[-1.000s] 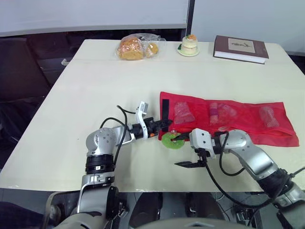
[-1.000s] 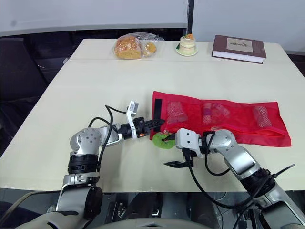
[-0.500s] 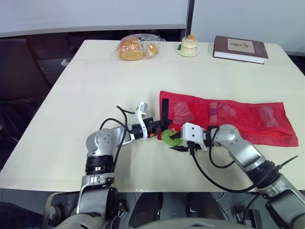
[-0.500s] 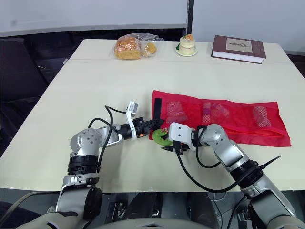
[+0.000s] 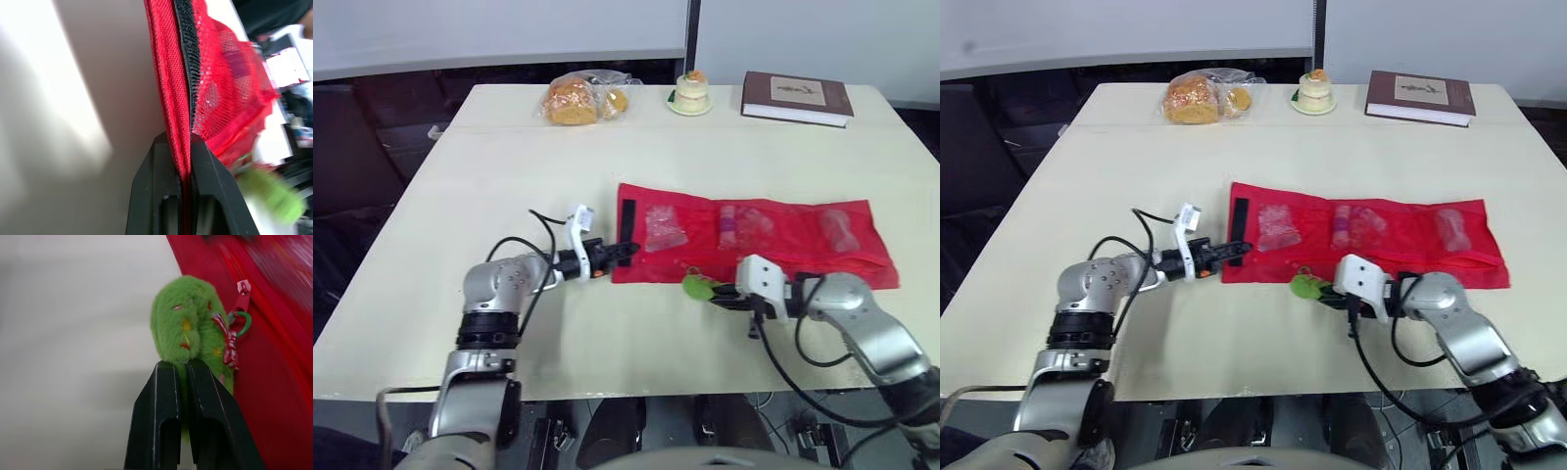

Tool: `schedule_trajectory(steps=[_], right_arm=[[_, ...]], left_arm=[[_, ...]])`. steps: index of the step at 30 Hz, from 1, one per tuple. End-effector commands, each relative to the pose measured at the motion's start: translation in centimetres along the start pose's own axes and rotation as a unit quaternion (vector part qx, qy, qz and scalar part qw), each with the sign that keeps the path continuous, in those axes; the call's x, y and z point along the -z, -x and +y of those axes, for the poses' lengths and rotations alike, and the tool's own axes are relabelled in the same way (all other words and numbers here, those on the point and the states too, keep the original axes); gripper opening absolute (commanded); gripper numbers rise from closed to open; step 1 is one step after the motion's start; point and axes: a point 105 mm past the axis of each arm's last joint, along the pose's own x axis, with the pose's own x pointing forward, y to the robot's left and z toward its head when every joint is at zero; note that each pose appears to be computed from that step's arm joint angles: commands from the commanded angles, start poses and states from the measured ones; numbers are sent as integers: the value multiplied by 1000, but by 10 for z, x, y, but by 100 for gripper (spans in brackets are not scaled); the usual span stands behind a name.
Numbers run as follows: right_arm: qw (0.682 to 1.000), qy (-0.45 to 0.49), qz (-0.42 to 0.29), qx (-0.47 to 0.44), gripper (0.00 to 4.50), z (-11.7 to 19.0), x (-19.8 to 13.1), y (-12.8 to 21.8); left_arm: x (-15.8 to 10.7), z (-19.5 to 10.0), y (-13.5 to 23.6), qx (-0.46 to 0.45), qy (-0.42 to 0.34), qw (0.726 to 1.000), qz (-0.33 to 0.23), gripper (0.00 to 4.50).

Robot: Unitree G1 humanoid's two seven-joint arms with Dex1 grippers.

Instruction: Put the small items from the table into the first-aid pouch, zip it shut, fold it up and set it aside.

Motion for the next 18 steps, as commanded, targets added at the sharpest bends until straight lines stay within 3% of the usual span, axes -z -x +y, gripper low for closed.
schedule_trajectory(steps=[1,6,9,18], right_arm=[[998,-5,6,61,8,-12,1,30],[990,-34,44,133,8,-16,24,66],[972,-57,87,211,8,-24,48,111],[924,-61,193,325,8,-38,87,186]], left_arm=[[-6,32,26,-71,-15,997,-11,0],[-4,44,48,-89,-19,996,-7,0],[-2,59,69,-121,-24,992,-2,0],[-10,82,102,-170,-31,985,-11,0]])
